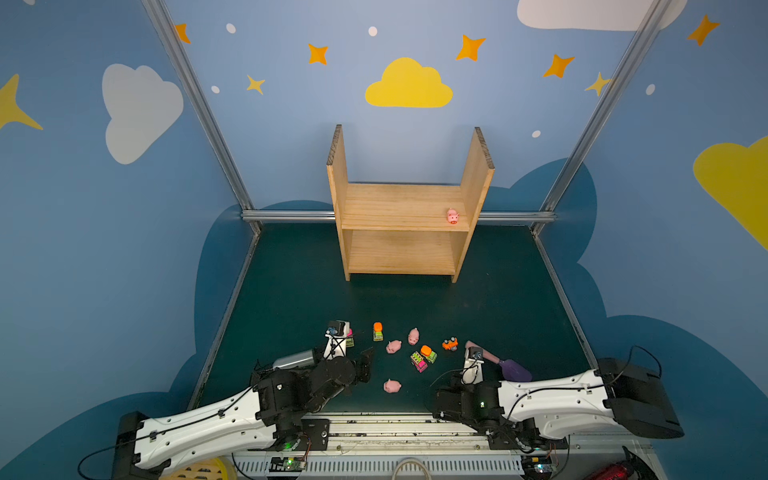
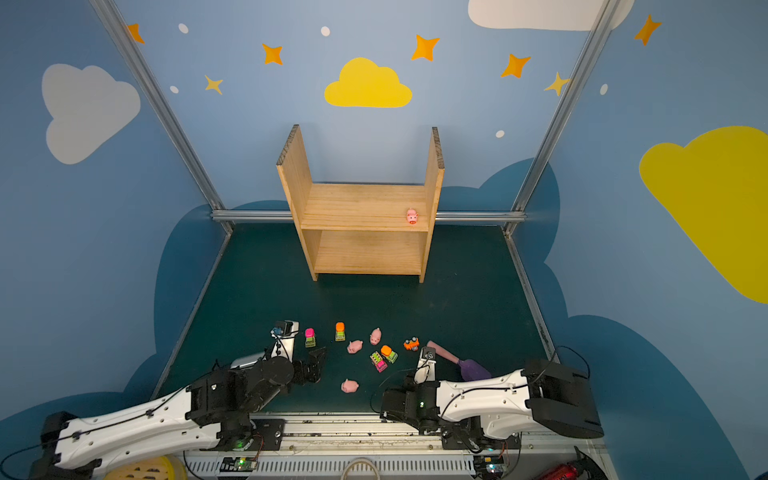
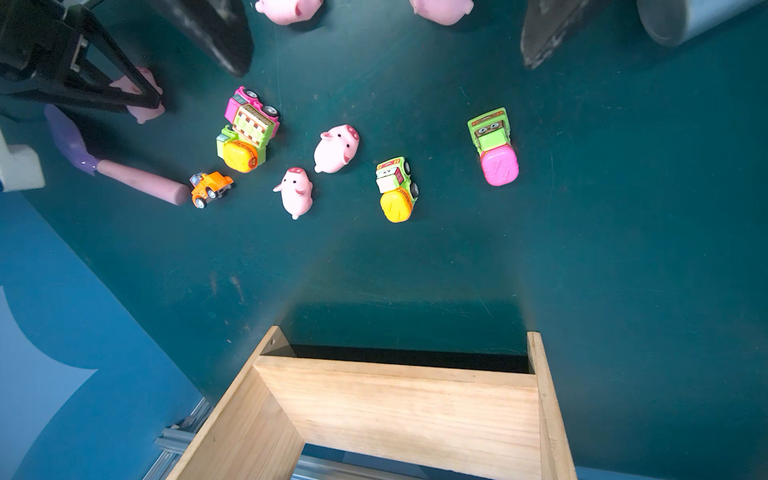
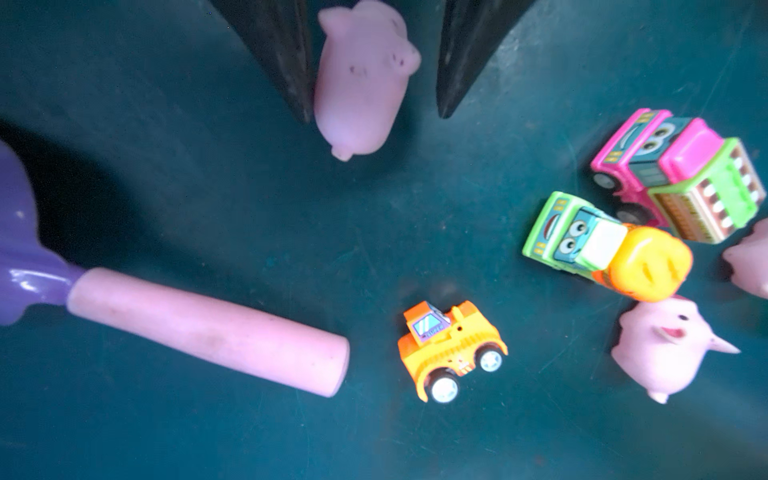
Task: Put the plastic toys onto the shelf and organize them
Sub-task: 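Draw the right arm back toward the toys near the robot, then grasp another pink pig with the right gripper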
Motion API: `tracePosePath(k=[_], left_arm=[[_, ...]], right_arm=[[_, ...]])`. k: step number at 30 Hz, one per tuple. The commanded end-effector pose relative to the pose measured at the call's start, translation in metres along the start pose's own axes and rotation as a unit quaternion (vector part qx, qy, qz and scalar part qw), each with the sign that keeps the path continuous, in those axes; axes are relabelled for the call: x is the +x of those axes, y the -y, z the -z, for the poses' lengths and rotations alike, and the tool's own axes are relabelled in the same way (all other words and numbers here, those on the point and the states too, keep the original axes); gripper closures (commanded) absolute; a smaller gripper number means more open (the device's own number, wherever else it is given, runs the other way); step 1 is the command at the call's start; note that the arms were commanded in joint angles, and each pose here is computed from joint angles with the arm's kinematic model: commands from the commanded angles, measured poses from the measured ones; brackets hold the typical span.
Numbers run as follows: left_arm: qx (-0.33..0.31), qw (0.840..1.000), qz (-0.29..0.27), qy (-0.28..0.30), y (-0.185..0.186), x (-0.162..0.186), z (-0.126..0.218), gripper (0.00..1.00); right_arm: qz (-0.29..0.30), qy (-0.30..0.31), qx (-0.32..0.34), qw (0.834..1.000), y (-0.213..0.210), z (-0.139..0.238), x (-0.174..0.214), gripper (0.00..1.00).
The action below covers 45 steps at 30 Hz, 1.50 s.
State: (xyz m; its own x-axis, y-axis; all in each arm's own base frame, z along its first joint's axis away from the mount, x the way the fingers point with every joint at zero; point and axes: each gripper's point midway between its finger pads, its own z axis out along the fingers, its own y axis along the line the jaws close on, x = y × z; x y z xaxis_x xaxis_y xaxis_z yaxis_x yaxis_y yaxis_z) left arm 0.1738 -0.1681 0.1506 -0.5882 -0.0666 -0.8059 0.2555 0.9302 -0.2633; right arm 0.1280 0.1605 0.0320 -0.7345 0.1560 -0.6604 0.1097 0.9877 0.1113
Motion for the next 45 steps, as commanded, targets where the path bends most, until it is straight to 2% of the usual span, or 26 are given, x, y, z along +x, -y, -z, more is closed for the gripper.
tracePosePath(k=[1,8,14,18,24,32,45], left_arm=[[-0.01,1.0,-0.014,0.005,-0.003,0.001,-0.002,0.0],[-0.013,1.0,-0.021,0.006,-0.002,0.0,-0.004,0.0],[-0.014,1.0,-0.021,0.006,-0.003,0.0,-0.003,0.0],[-0.015,1.0,-0.021,0.009,-0.005,0.0,-0.002,0.0],[-0.016,0.999,-0.022,0.019,-0.007,-0.007,0.004,0.0],[-0.018,0.999,-0.018,0.04,-0.011,-0.021,0.013,0.0],[-0.033,0.994,-0.043,0.099,-0.002,-0.072,0.03,0.0]], right_arm=[[0.006,-0.007,0.007,1.0,0.001,-0.004,0.003,0.52],[0.009,-0.018,0.019,1.0,0.002,-0.009,0.007,0.55],[0.016,-0.022,0.019,0.999,0.0,-0.01,0.006,0.65],[0.025,-0.025,0.019,0.999,-0.003,-0.01,0.006,0.67],[0.056,-0.021,0.009,0.998,-0.015,0.004,-0.013,0.7],[0.082,-0.018,-0.037,0.996,-0.036,0.03,-0.061,0.72],[0.159,0.01,-0.138,0.977,-0.114,0.087,-0.199,0.72]])
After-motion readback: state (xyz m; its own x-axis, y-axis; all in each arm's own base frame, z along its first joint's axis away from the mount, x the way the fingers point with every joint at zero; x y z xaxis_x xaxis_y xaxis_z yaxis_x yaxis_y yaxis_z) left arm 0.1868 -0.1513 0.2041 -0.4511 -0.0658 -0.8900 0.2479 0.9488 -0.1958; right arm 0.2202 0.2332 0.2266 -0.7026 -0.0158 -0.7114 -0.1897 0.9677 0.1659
